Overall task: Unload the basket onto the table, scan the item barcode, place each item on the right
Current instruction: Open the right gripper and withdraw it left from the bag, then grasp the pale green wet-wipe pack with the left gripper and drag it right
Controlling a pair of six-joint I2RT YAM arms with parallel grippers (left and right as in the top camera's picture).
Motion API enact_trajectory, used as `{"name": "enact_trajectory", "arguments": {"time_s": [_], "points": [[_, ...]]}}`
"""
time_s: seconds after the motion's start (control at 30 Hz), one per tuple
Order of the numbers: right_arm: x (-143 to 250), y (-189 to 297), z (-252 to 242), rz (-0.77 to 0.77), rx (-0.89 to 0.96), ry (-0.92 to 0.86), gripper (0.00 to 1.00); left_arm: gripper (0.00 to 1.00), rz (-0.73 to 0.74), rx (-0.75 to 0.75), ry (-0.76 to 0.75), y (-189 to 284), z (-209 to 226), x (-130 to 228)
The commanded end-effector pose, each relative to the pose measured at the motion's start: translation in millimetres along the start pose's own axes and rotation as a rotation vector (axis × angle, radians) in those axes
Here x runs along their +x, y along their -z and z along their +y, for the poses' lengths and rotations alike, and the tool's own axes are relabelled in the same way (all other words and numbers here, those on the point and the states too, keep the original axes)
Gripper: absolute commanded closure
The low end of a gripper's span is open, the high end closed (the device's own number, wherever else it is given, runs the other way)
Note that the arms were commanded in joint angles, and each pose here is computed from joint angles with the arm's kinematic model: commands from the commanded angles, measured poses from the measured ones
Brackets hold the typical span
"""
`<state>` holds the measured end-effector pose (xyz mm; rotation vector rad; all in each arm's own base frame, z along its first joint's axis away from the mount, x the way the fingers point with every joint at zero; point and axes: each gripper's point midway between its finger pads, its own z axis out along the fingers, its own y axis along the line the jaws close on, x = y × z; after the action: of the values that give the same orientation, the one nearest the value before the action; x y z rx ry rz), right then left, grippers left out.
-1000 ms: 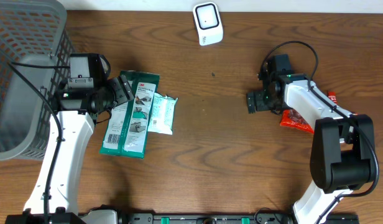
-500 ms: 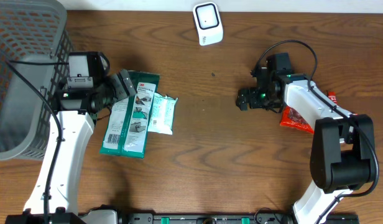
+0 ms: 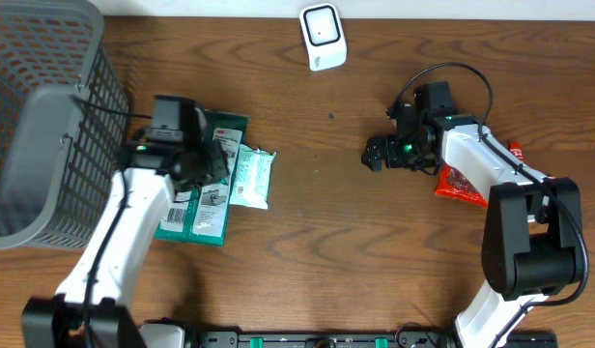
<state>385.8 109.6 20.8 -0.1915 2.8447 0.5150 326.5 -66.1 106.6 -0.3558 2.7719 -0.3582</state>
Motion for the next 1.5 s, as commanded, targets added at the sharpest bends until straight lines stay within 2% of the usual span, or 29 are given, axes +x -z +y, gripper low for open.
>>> {"name": "enact_trajectory", "arguments": {"time_s": [0.0,0.2,0.37,0.63,0.97,1.33,1.47], "points": [[0,1,7,-0.003,-0.041,-0.005,0.01,0.92,0.014,-0.054,-0.040,-20,1,2],[0,-1,13,-0.001,-0.045,0.010,0.01,0.91,0.002,-0.048,-0.080,-49,-5,-9],[0,-2,19,-0.002,-0.050,0.026,0.01,0.89,-0.023,-0.135,-0.080,-71,11,-19],[-1,-3,21,-0.004,-0.052,0.033,0.01,0.87,0.072,-0.174,-0.071,-105,25,-1],[-1,-3,21,-0.004,-0.052,0.033,0.01,0.86,0.189,0.028,-0.050,-113,-7,21],[-3,-3,22,-0.014,-0.055,0.029,0.01,0.86,0.202,0.045,-0.087,-115,-23,30],[-7,-3,26,-0.025,-0.081,-0.087,0.01,0.85,0.193,0.069,-0.145,-117,-43,36]]}}
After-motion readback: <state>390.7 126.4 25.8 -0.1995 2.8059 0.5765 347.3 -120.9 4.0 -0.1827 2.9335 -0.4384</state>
